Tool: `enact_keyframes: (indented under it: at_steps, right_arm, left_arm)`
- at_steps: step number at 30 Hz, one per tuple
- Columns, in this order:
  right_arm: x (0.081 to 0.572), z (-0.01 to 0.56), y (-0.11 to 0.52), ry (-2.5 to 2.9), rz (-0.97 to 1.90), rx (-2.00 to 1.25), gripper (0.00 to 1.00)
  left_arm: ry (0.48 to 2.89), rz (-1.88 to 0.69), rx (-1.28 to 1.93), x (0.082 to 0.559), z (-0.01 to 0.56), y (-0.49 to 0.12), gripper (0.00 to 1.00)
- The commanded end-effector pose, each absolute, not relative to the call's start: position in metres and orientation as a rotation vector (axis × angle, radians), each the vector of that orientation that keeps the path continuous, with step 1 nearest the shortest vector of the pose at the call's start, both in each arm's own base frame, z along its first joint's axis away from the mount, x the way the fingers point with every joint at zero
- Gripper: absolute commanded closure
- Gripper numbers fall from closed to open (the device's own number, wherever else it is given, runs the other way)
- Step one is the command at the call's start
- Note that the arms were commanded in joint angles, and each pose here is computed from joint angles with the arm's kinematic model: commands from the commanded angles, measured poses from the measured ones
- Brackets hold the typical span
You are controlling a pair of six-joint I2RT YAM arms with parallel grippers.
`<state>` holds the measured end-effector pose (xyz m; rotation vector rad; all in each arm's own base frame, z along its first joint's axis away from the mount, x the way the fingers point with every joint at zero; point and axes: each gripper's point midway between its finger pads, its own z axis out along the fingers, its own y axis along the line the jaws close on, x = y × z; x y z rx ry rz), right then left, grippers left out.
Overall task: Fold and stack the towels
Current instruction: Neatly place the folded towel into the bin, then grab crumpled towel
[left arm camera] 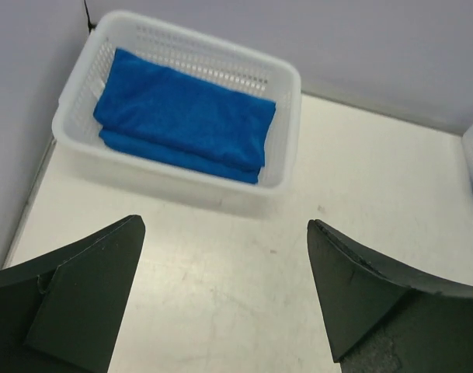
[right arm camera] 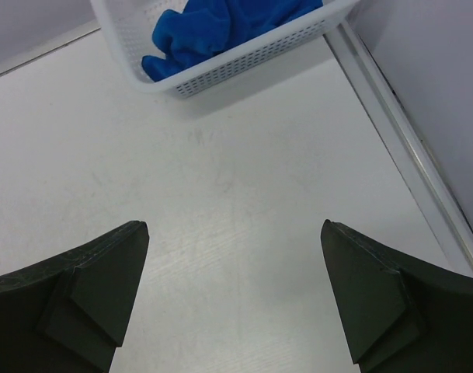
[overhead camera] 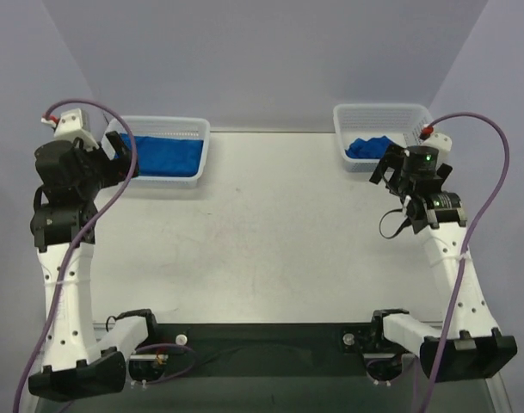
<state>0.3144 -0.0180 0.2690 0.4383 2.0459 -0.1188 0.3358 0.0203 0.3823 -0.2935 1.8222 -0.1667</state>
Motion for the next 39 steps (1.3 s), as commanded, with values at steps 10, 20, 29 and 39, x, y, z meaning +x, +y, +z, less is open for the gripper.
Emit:
enact_keyframes:
  at_steps: [10,20,29,39]
  right_arm:
    - [0.497,0.246,-0.078,2.016,0.014,0.597,0.11]
    - [0.599,0.171,-0.063,2.127,0.159,0.457,0.14]
    - [0.607,0.177,-0.047,2.124,0.182,0.353,0.91]
    - [0.565,0.426,-0.011,1.676,0.078,0.056,1.00]
  left_arm:
    - [2.130,-0.230,-0.201,0.262,0.272,-0.023,0.02]
    - [2.185,-0.245,-0.175,0.270,0.249,-0.036,0.03]
    - [2.196,-0.300,-0.143,0.277,0.244,-0.046,0.03]
    - [2.135,-0.300,-0.150,0.276,0.265,-0.044,0.08]
